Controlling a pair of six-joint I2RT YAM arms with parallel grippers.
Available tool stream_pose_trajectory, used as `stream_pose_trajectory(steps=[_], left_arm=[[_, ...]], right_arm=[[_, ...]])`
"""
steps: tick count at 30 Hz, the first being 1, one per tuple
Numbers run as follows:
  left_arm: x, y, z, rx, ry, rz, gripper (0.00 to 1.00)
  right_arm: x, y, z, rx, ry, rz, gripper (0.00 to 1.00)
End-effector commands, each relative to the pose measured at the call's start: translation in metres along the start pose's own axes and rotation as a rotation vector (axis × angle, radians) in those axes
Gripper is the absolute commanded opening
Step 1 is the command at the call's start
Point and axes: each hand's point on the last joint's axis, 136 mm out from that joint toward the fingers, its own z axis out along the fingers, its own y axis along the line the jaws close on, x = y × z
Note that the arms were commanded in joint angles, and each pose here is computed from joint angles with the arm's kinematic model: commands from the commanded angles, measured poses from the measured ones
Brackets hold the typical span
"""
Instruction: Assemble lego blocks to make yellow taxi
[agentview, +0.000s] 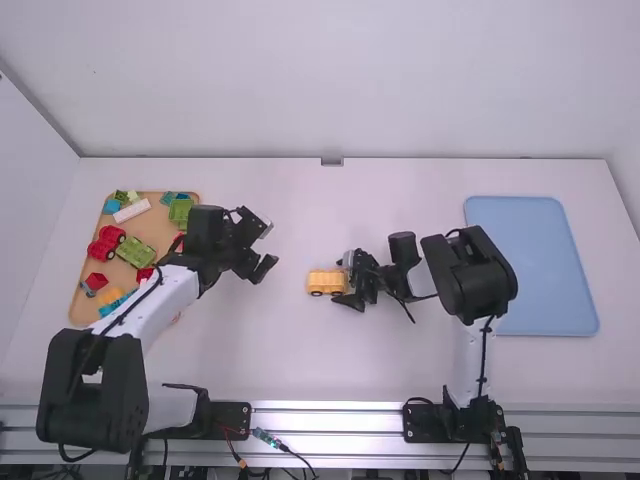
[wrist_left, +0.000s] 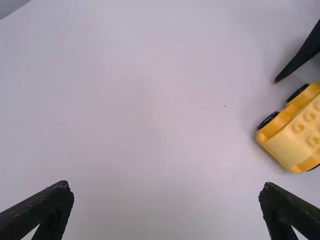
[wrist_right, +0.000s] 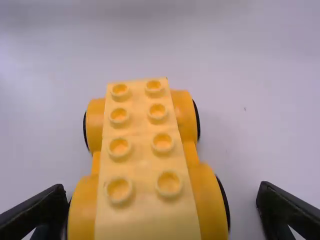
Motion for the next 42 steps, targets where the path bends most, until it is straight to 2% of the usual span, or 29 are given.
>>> stream_pose_trajectory(steps=[1, 4, 6, 9, 11, 14, 16, 17, 18, 20, 24, 28, 31, 34, 37, 38, 42], left_arm=[[-0.009, -0.008, 0.003, 0.052, -0.057, -0.072, 0.99], [-0.048, 0.004, -0.002, 0.036, -0.215, -0.219, 0.99], [-0.075, 0.035, -0.012, -0.081, -0.337, -0.390, 0.99], [-0.084, 0.079, -0.028, -0.254, -0.386, -0.529, 0.99], [-0.081, 0.097, -0.037, -0.310, -0.345, -0.551, 0.99], [-0.059, 0.118, -0.061, -0.360, -0.143, -0.546, 0.99], [-0.028, 0.141, -0.098, -0.444, 0.061, -0.593, 0.99], [-0.013, 0.153, -0.114, -0.511, 0.124, -0.645, 0.99], [-0.008, 0.158, -0.121, -0.540, 0.146, -0.665, 0.99], [0.021, 0.187, -0.159, -0.703, 0.228, -0.770, 0.99], [0.041, 0.213, -0.182, -0.757, 0.214, -0.841, 0.99], [0.064, 0.227, -0.178, -0.667, 0.225, -0.785, 0.99], [0.089, 0.232, -0.183, -0.698, 0.294, -0.784, 0.99], [0.142, 0.242, -0.206, -0.880, 0.476, -0.823, 0.99], [0.165, 0.238, -0.216, -0.949, 0.550, -0.858, 0.99], [0.170, 0.237, -0.216, -0.978, 0.544, -0.895, 0.99], [0.186, 0.234, -0.195, -1.042, 0.401, -1.119, 0.99]], right_arm=[[-0.006, -0.003, -0.016, 0.060, 0.020, 0.010, 0.99], [-0.013, -0.009, -0.028, 0.140, 0.058, -0.009, 0.99], [-0.020, -0.019, -0.041, 0.241, 0.102, 0.009, 0.99], [-0.034, -0.026, -0.054, 0.336, 0.120, 0.018, 0.99], [-0.044, -0.026, -0.060, 0.365, 0.117, -0.010, 0.99], [-0.062, -0.022, -0.068, 0.383, 0.088, -0.055, 0.99], [-0.076, -0.024, -0.076, 0.406, 0.066, -0.077, 0.99], [-0.080, -0.025, -0.078, 0.411, 0.062, -0.082, 0.99], [-0.082, -0.025, -0.079, 0.412, 0.062, -0.083, 0.99], [-0.090, -0.027, -0.080, 0.404, 0.068, -0.082, 0.99], [-0.098, -0.034, -0.081, 0.390, 0.079, -0.063, 0.99], [-0.111, -0.042, -0.083, 0.380, 0.087, -0.052, 0.99], [-0.115, -0.046, -0.084, 0.378, 0.093, -0.060, 0.99], [-0.120, -0.047, -0.083, 0.376, 0.093, -0.077, 0.99], [-0.121, -0.045, -0.079, 0.372, 0.100, -0.084, 0.99], [-0.120, -0.044, -0.078, 0.375, 0.108, -0.089, 0.99], [-0.116, -0.046, -0.078, 0.391, 0.132, -0.080, 0.99]])
